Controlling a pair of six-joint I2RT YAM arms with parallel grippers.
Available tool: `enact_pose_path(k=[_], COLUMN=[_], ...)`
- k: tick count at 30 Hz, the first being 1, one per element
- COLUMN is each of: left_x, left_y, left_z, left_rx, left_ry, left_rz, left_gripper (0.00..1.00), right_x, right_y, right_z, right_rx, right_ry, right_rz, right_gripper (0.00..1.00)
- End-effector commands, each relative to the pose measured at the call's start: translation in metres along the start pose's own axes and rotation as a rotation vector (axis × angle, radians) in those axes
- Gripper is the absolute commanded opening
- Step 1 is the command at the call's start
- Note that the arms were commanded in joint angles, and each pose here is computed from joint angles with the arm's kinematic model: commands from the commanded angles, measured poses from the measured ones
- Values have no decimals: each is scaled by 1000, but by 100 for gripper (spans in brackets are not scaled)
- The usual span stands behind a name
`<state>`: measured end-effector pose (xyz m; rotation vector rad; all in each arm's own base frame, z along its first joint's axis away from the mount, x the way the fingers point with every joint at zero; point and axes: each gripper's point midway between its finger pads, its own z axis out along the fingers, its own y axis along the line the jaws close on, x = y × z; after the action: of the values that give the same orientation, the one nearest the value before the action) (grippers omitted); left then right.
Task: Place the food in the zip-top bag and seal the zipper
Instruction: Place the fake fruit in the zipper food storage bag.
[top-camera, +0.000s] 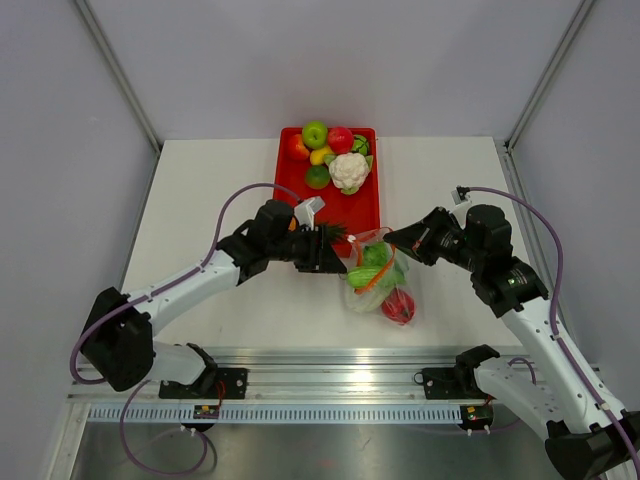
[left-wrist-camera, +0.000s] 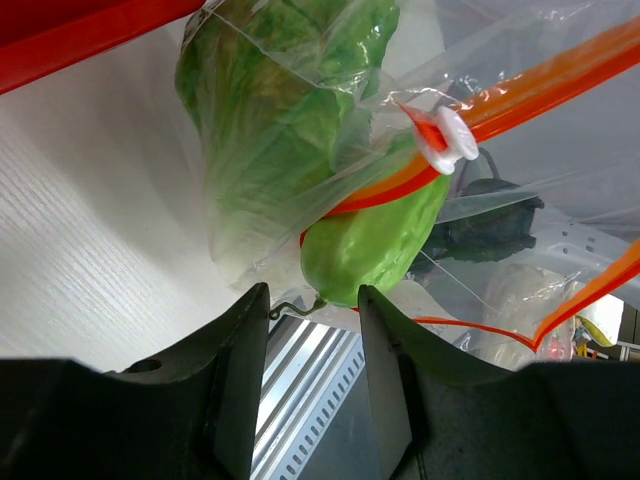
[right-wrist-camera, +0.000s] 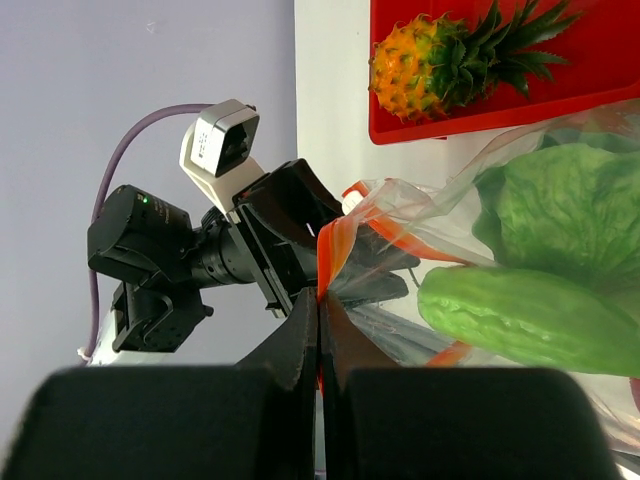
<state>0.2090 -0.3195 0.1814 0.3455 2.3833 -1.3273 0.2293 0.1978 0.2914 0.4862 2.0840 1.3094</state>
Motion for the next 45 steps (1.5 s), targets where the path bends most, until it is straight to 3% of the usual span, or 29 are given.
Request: enact_pose_path(k=[1,10,14,16,18,30,45], left_x=[-6,2,3,1,-1,-22,-1], left_y=[-11,-16,-21,-26,-29,-72,-68], left_z=[0,1,4,4,4,0,47], left_rx=[45,49,63,75,77,114,111], left_ry=[-6,34,45,39,35,5,110], left_rz=[37,69,80,84,87,176,157], left_gripper=[41,40,25,8,0,0,0], right_x=[-3,-3,-3,-3,-3,-2,-1], right_y=[28,27,28,27,27,31,38], right_z=[-6,-4,-4,-3,-3,-3,-4], right_rx=[-98,-96,-97,-95,-96,-116,-144], right_ry=[-10,0,-4,-2,-2,6,13], right_rz=[-31,-31,-30,-29,-31,-21,-11], right_gripper=[0,0,0,0,0,0,0])
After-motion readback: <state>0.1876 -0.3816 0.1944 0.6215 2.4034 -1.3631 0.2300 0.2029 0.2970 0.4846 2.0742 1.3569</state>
